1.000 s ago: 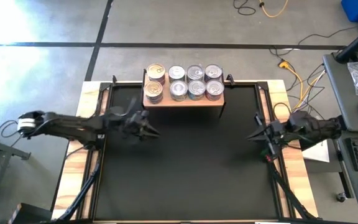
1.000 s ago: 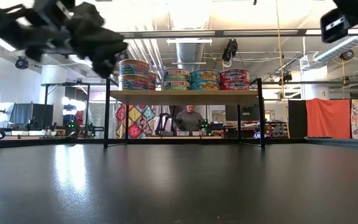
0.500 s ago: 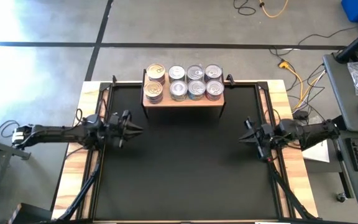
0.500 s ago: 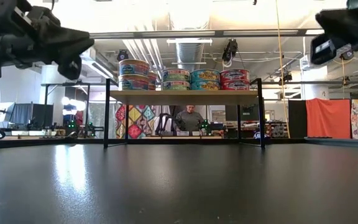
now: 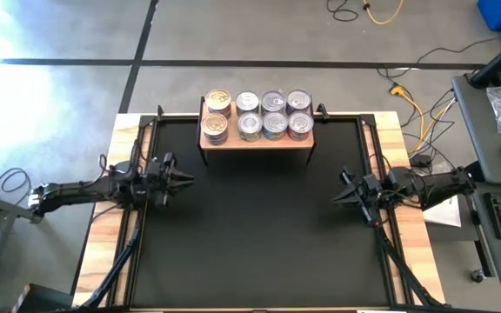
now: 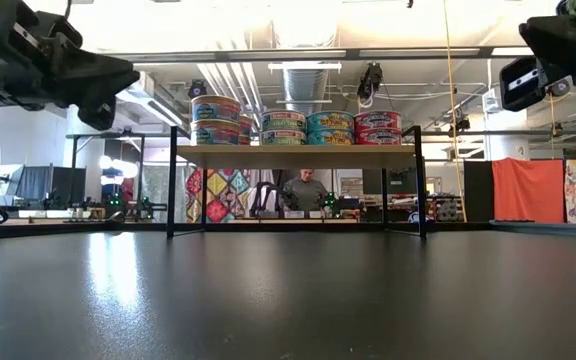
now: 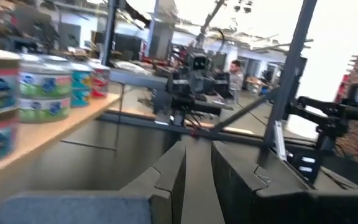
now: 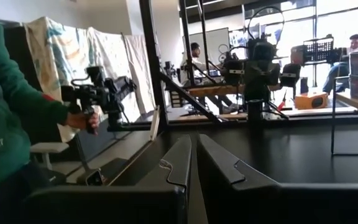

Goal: Stack canned seafood by type on shelf
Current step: Return to Home Position

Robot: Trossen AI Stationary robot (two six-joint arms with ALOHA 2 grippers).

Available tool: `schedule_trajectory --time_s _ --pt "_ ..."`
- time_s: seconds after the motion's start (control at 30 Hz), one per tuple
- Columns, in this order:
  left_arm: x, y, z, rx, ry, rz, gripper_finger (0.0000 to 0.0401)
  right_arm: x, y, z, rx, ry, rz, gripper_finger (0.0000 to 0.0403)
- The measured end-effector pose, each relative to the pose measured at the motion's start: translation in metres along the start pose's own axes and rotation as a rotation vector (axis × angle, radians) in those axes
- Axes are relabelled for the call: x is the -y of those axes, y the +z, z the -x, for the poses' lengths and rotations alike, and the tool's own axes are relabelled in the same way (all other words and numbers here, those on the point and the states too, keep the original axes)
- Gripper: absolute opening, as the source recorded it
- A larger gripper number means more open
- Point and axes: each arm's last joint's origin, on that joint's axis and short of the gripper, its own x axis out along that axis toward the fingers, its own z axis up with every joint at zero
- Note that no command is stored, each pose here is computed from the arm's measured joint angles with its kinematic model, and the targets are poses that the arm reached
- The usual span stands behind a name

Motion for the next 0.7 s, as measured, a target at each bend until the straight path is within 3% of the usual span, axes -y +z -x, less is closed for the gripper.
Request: schedule_trajectory --time_s 0.27,0.4,0.53,0.7 --pt "0.0012 0.0007 0.0105 0.011 0.016 -0.018 0.0061 -0.0004 0.0024 0.0 0.025 0.005 0.009 0.0018" --pt "-0.0004 0.0041 0.011 0.035 0.09 -0.088 0.0061 -0.0005 0.0018 -0.0001 0.021 0.005 0.041 0.0018" --pt "-0.0035 0.0 0.0105 0.006 0.168 -0.087 0.0061 -0.0001 0.0001 -0.0004 0.002 0.002 0.068 0.0018" --pt "-0.0039 -0.0015 0.0101 -0.005 0.17 -0.09 0.0061 0.0005 -0.0017 -0.0005 -0.016 -0.009 0.072 0.0018"
